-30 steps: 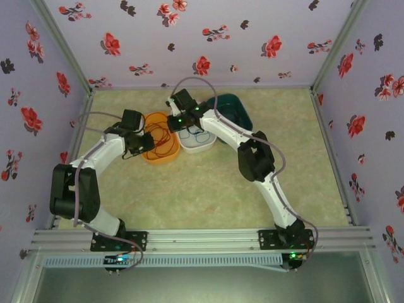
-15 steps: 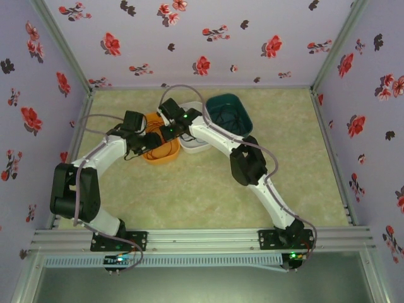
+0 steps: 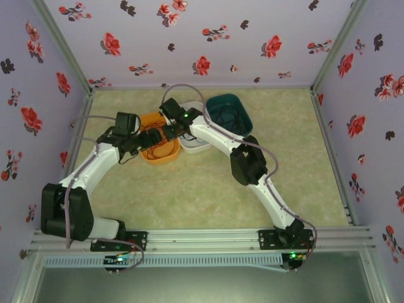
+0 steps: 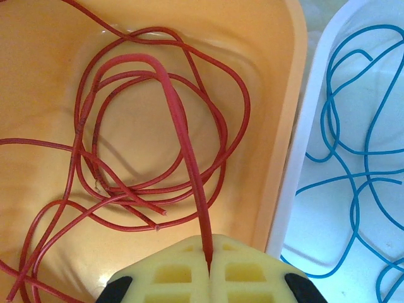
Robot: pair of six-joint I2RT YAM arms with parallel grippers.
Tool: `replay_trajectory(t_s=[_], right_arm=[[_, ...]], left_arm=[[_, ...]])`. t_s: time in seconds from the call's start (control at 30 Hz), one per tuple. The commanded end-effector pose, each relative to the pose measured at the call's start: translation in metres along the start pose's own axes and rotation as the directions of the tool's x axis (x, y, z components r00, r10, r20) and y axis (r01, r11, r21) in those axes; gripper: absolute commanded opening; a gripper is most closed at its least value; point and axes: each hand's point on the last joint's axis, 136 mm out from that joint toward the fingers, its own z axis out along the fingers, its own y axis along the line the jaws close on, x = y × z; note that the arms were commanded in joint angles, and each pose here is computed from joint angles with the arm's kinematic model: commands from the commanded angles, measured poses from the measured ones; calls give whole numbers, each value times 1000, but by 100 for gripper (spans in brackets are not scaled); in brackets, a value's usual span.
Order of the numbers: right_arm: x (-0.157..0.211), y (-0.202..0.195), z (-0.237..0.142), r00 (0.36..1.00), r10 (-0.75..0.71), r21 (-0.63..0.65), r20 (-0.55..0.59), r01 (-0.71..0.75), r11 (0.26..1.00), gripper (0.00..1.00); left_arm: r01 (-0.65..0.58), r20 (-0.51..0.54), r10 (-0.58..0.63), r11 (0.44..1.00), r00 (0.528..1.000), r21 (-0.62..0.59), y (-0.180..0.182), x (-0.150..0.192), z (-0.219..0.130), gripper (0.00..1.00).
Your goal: Untangle the cables
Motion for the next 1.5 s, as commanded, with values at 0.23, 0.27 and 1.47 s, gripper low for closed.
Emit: replay_trajectory(t_s=[0.23,0.27,1.47], right_arm=[[-10,6,-2,1000,-4,-21,20,4,1000,22],[-12,6,-5,1000,-3,-22,24,4,1000,23],[88,-178,-242,854,286,323,436,-444,836,76]], left_arm=[[11,64,-9,999,998,-34,10,-3,-32,100],[12,74,-9,999,997,-38,11,-4,-36,100],[36,523,139,950,841,-310,100,-22,-122,100]])
